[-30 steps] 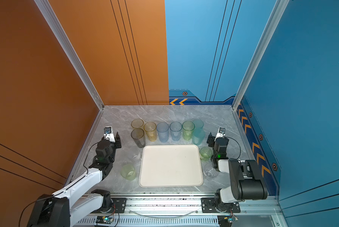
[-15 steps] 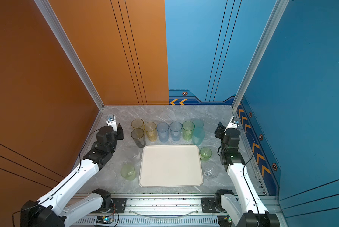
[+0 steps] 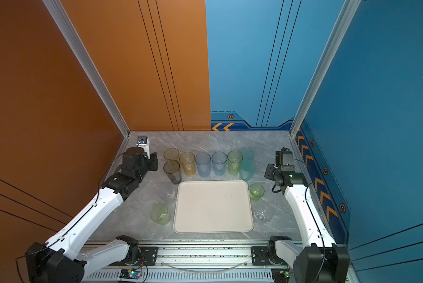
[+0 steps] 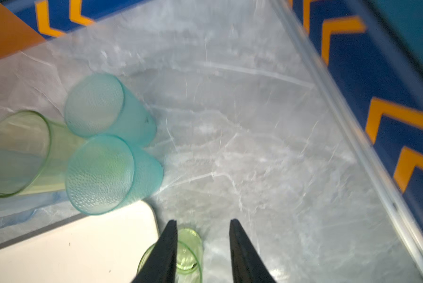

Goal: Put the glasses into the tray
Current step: 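Reach right gripper to small green cup while left arm nears dark grey cup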

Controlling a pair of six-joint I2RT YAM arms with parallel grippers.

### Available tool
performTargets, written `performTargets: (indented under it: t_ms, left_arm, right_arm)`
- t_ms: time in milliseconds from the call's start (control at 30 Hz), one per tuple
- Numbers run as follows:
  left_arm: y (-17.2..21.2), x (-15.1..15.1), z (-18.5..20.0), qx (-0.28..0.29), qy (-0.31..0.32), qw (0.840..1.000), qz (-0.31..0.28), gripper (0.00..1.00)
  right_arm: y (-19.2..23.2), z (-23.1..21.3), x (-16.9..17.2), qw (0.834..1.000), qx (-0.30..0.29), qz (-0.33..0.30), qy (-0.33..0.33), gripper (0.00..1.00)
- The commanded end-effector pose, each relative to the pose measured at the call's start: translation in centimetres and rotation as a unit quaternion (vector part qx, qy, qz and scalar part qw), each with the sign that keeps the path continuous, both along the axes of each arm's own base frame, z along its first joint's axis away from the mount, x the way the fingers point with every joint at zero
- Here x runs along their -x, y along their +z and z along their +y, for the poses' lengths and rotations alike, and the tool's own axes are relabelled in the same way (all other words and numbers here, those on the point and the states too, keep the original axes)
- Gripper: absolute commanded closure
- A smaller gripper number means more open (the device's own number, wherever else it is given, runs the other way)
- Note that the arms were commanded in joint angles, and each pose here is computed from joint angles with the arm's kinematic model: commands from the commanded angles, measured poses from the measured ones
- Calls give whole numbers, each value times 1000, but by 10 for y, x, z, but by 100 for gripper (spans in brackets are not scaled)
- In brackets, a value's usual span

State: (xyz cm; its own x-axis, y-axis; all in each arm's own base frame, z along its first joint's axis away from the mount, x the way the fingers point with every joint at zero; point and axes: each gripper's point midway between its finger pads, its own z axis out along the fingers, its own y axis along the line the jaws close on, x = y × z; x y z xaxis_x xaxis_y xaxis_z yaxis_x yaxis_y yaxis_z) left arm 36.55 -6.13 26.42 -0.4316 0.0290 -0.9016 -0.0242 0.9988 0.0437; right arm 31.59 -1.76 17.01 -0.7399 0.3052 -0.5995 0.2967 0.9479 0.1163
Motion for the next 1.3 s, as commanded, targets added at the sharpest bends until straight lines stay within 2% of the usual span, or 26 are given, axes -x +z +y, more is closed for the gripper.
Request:
performTargets:
  t_ms: [0, 333, 433, 1267]
  left_arm:
    - [-1, 1, -12, 22, -24, 999, 22, 55]
    - [-17, -8, -20, 27, -36, 998, 52, 56]
    - [-8, -15, -26, 36, -44, 997, 45, 56]
    - [-17, -16, -27, 40, -52, 996, 59, 57]
  right_arm:
    - [-30, 12, 21, 996, -30, 78, 12, 71]
    - [-53, 28, 38, 989, -57, 127, 46, 75]
    - [-60, 32, 42, 987, -66, 139, 52, 76]
    - [-79, 35, 46, 980, -56, 184, 57, 79]
